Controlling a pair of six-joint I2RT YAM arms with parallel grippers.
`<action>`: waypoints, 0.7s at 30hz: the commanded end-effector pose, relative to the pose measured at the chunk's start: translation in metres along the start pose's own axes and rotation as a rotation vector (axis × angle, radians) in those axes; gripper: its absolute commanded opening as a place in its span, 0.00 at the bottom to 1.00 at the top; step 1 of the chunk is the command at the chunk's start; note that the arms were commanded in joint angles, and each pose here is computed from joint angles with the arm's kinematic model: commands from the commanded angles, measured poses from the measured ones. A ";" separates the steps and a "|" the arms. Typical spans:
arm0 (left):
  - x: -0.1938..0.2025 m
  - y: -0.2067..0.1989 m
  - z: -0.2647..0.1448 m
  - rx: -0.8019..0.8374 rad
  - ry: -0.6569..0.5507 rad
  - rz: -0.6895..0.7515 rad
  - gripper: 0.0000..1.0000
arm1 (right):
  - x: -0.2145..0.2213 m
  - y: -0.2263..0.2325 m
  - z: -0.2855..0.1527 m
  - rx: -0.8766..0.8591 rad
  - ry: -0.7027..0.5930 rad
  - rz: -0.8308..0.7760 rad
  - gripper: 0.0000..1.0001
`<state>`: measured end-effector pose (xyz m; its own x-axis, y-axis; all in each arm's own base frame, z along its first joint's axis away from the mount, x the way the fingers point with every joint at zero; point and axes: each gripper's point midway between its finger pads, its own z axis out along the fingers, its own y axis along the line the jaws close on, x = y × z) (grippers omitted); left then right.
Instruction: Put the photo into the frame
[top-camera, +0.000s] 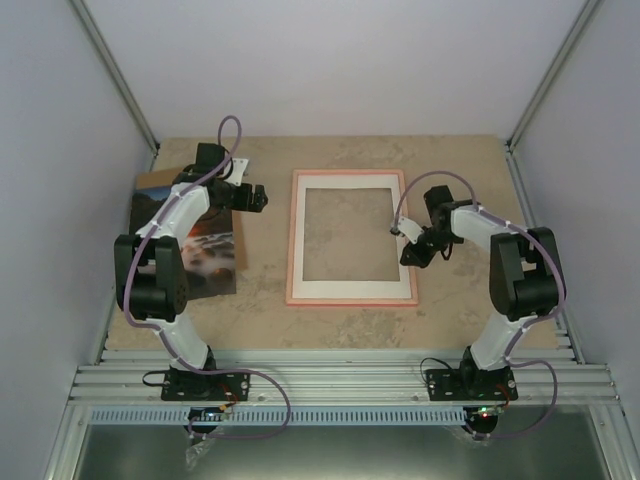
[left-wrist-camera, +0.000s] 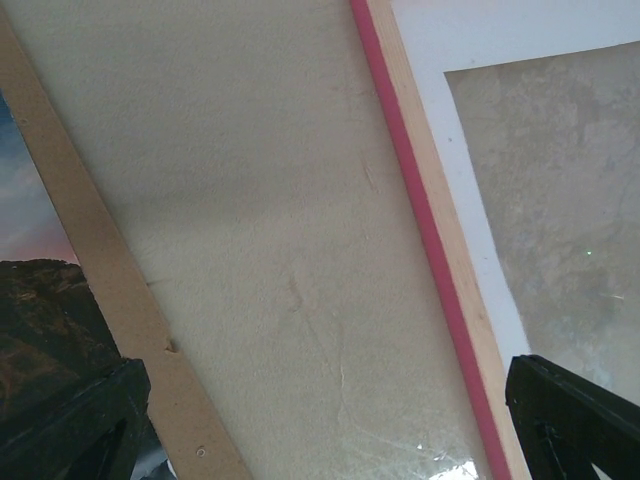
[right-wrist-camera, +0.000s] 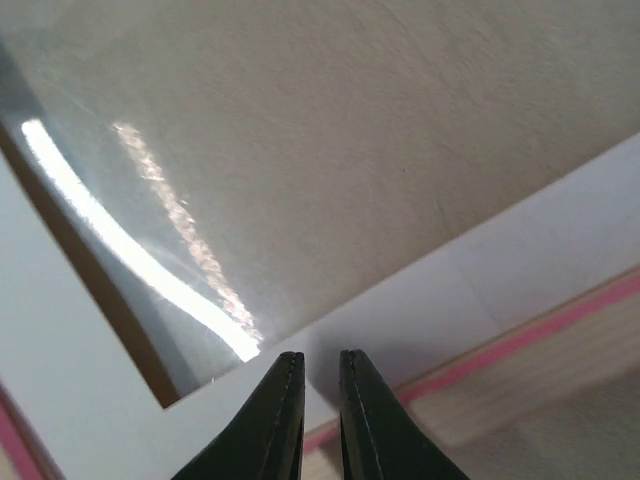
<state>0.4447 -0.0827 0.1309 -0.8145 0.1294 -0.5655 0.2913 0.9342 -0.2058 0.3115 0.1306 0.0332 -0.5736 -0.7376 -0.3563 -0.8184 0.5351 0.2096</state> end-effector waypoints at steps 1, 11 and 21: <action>-0.009 0.003 -0.012 -0.035 -0.045 0.014 1.00 | 0.008 -0.015 0.010 0.064 0.034 -0.032 0.13; -0.004 0.018 -0.015 -0.120 -0.021 0.026 0.99 | -0.028 0.008 -0.019 0.012 -0.071 -0.112 0.22; 0.063 0.046 -0.034 -0.202 0.137 0.146 0.99 | -0.123 -0.005 -0.100 0.057 -0.368 -0.133 0.49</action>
<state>0.4251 -0.0382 0.1231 -0.8299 0.1619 -0.5339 0.2318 0.9705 -0.0661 0.3639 0.1657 0.1218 -0.4408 -0.6909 -0.5730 -0.8734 0.4773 0.0963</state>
